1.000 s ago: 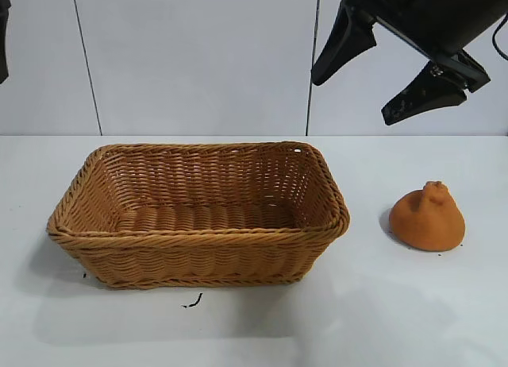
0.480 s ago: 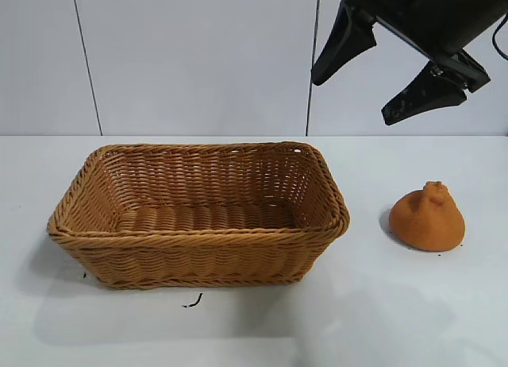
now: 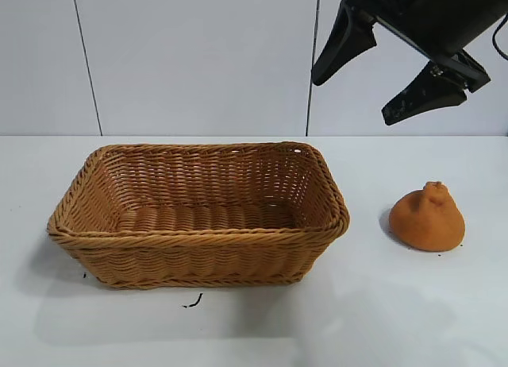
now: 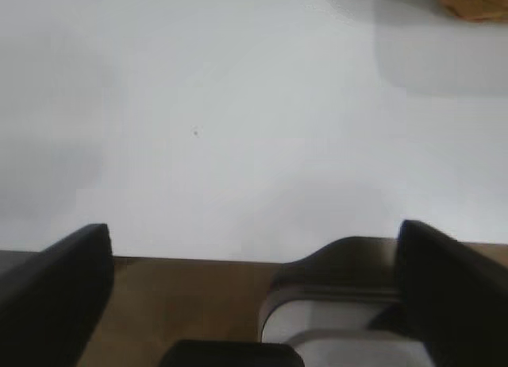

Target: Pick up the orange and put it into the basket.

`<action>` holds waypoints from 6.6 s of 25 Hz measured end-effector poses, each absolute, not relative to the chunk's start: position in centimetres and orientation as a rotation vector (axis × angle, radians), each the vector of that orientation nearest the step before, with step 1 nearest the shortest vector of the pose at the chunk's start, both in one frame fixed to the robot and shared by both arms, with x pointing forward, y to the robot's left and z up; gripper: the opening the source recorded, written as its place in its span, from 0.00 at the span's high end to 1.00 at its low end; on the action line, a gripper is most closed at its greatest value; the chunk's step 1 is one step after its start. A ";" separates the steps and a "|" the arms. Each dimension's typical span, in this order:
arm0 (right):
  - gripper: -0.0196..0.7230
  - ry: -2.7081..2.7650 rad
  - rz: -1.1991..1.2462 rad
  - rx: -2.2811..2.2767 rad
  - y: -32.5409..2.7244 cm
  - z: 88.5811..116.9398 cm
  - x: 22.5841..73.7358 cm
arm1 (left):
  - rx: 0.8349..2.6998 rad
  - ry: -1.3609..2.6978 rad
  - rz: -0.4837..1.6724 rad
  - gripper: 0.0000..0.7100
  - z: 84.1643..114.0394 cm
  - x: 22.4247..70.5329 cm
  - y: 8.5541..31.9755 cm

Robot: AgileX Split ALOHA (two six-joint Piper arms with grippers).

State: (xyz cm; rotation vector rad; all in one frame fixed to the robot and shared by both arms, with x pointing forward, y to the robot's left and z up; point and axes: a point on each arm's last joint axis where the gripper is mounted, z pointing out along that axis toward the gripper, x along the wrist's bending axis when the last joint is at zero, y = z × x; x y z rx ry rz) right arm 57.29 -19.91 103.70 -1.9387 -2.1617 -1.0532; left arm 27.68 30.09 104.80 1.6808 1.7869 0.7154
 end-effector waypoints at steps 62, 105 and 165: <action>0.73 -2.296 -0.237 -2.234 -26.7 90.4 63.7 | 1.488 1.579 0.907 0.02 105.3 23.3 30.1; 0.86 -2.523 -0.613 -2.119 -22.9 107.0 61.0 | 1.488 1.579 0.906 0.02 105.3 23.3 30.1; 0.04 -2.838 -0.673 -1.565 -1.6 103.6 60.8 | 1.488 1.578 0.905 0.02 105.3 23.3 30.0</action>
